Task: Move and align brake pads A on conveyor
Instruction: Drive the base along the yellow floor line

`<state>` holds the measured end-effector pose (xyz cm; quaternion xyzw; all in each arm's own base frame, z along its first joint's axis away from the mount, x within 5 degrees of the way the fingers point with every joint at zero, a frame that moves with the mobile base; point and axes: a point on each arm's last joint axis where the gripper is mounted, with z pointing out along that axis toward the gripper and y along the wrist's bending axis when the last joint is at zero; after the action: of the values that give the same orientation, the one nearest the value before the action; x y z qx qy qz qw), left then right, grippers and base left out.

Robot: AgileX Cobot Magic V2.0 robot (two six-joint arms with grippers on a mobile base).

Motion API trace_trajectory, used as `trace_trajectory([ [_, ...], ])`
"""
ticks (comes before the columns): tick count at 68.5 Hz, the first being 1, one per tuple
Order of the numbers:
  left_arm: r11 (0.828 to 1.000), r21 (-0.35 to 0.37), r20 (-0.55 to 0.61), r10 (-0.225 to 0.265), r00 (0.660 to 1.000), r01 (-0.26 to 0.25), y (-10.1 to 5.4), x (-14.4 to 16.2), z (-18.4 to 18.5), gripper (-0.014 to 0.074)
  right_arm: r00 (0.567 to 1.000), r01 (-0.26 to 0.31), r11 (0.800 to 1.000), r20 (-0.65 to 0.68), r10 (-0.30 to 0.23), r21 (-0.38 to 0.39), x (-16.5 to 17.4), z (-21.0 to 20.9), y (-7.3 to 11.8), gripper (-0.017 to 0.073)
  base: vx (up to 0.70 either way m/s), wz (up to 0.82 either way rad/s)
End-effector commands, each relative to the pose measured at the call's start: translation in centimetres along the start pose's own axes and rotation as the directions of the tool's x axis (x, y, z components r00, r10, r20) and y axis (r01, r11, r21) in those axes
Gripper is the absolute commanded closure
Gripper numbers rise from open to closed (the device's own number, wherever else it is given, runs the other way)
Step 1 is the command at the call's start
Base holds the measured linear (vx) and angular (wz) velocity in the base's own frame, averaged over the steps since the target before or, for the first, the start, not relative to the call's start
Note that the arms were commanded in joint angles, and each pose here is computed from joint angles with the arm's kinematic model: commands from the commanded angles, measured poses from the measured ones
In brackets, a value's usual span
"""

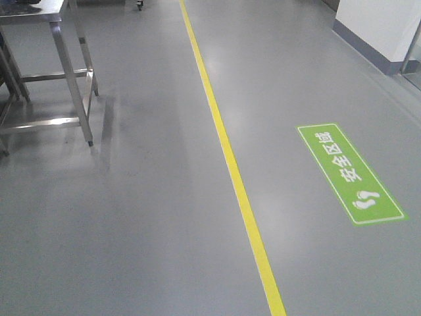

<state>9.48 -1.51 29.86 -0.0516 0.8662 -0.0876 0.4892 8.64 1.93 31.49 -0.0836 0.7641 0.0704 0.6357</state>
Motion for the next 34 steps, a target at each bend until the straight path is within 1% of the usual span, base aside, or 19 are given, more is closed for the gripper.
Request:
trace_trajectory([
  [1,0.999,0.034,0.075,0.004,0.997,-0.007,-0.42,-1.18,-0.42,0.06,0.996,0.008,1.0,0.092,-0.009,0.018,-1.5,-0.13,-0.16,0.0569,0.61,0.01],
  [34,0.999,0.034,0.075,0.004,0.997,-0.007,-0.42,-1.18,-0.42,0.06,0.996,0.008,1.0,0.092,-0.009,0.018,-1.5,-0.13,-0.16,0.0569,0.61,-0.05],
])
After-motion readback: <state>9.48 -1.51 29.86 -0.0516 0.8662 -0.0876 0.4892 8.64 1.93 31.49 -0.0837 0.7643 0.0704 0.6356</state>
